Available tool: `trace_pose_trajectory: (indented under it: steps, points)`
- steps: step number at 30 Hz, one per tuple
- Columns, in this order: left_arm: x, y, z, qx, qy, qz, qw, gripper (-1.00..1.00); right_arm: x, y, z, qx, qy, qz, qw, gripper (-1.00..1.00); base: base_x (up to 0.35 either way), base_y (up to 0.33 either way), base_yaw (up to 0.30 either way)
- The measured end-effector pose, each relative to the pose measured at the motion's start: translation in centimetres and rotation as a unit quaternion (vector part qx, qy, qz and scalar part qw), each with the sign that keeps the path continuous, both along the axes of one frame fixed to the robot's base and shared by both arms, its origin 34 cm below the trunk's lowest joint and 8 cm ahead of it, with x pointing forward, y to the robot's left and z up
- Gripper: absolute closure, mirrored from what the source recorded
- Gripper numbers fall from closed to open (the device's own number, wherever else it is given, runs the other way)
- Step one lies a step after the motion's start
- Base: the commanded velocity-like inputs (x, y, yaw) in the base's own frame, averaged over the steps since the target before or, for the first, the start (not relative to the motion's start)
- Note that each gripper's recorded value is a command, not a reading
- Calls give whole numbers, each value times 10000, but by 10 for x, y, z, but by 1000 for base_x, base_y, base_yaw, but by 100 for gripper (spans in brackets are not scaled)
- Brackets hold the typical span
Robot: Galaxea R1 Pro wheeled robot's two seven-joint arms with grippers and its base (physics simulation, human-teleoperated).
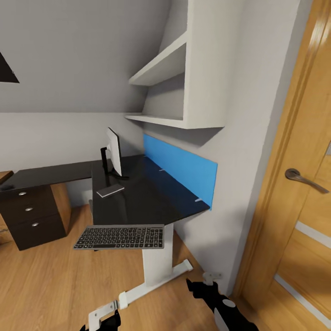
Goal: In the bedroom, organize the workspace by keeping the computer under the desk, ensuring the monitor is on the desk, placing the keyboard on the desk next to the monitor, placing the mouse on the desk next to the keyboard, moving the folder from the swivel chair onto the desk next to the mouse, stacking the notebook on top of the folder with the pen on top of the notebook, and positioning the swivel chair next to the desk.
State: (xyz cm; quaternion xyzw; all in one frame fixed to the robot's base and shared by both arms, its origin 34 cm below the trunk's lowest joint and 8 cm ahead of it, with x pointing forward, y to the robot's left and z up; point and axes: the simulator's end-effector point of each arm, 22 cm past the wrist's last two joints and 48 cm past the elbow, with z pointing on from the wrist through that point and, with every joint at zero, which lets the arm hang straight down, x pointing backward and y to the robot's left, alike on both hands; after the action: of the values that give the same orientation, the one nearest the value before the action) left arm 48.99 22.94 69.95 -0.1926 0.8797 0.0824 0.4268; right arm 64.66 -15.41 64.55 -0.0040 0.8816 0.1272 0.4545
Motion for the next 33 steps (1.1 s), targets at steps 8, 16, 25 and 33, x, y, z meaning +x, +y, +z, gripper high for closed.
trace_pose_trajectory:
  steps: [8, 16, 25, 33]
  points:
    - [0, 1, -1, 22, 4, -3, 10000, -100, -6, 0, -7, 128, 380, 120, 9991, -100, 13, -4, -5]
    - [-1, 4, -1, 9, 9, 41, 10000, -100, 16, -19, 35, 1137, 944, -66, 9890, -100, 1, 0, 0]
    - [-13, 24, -21, 39, 279, 116, 9995, -100, 85, -41, 129, 2090, 796, -249, 9744, -100, 0, 0, 0]
    - [-44, 48, -73, -193, 911, 360, 9950, -100, 119, -35, 206, 3850, 1040, -183, 9168, -100, 0, 0, 0]
